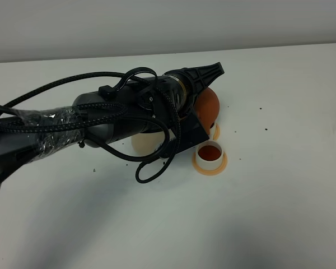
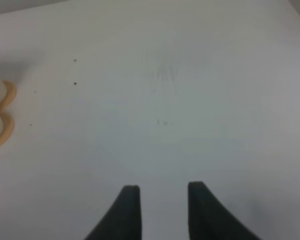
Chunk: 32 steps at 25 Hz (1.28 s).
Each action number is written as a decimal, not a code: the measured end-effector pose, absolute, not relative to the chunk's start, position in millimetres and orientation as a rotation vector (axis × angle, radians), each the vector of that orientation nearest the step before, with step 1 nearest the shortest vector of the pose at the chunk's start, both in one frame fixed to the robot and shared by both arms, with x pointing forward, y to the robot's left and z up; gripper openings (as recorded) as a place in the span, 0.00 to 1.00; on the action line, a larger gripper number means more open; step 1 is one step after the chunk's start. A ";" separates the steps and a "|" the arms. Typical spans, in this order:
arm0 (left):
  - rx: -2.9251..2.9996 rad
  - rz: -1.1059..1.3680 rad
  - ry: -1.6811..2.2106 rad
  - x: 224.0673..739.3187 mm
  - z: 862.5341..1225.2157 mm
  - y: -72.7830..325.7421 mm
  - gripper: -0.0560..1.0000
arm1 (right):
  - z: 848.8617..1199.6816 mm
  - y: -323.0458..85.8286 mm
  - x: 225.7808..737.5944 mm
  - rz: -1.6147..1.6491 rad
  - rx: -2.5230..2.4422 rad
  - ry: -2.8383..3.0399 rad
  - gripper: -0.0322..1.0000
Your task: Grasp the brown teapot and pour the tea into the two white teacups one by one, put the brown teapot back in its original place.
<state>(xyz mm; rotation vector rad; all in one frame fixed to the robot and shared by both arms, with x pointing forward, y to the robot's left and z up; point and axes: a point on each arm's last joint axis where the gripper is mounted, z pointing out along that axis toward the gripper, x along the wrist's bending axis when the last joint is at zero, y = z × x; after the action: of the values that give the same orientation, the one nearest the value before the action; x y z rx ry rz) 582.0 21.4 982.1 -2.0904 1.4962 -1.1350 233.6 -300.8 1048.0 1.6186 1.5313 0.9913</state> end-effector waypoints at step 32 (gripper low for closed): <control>-2.294 -1.027 1.353 576.9 974.9 27.9 0.17 | 1048.0 -300.8 233.6 0.991 1.619 1.531 0.27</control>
<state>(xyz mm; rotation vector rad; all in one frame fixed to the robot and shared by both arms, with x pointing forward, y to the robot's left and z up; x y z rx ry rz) 576.9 27.9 974.9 -2.2945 1.3529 -1.0267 233.6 -300.8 1048.0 1.6186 1.5313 0.9913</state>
